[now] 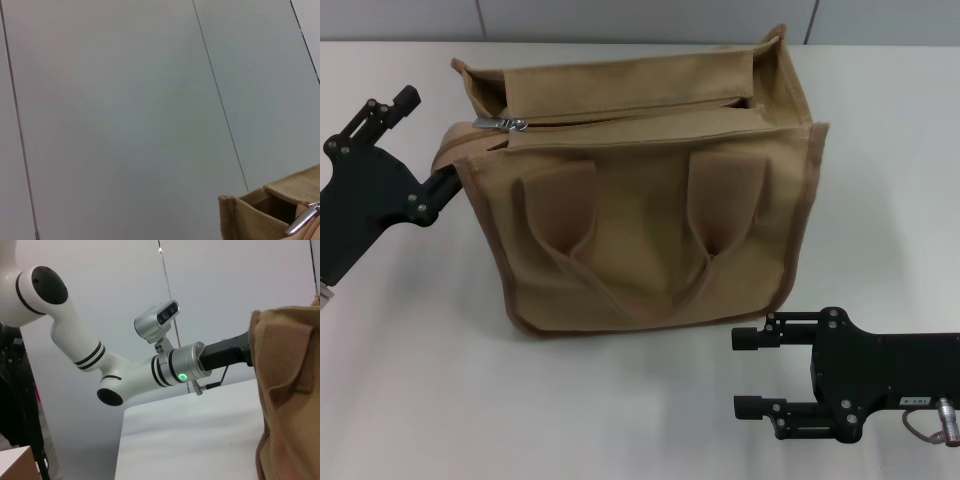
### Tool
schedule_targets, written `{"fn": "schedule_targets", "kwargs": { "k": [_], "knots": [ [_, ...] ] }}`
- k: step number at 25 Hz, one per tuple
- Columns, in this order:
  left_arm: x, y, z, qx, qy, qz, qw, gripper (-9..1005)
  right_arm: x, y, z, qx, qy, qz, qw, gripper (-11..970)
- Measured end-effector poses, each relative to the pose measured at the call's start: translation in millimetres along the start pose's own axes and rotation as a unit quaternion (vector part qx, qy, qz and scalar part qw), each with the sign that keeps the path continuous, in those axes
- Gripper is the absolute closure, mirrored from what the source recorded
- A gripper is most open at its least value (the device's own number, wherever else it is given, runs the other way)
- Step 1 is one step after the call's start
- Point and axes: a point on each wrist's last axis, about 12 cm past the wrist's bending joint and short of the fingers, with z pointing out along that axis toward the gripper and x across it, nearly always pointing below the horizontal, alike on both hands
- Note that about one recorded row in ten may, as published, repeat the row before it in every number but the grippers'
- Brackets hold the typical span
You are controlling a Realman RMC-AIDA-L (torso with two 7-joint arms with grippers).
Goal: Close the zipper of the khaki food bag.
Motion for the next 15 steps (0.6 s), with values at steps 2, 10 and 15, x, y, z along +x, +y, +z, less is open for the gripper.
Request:
{"fn": "schedule_targets", "kwargs": {
  "k": [2, 10, 15],
  "knots": [
    [0.1, 0.2, -2.8, -0.004, 0.000, 0.000, 1.000, 319, 0.0, 0.0, 0.0, 0.000, 0.000, 0.000, 1.000, 321],
    [0.3, 0.8, -5.7, -0.010, 0.001, 0.003, 1.000, 491, -0.5, -0.1, -0.7, 0.008, -0.009, 0.001, 1.000, 322],
    [-0.6, -3.9, -7.1, -0.009, -0.008, 0.011, 1.000, 704, -0.9, -0.2, -0.8, 0.011, -0.013, 0.001, 1.000, 322]
  ]
}}
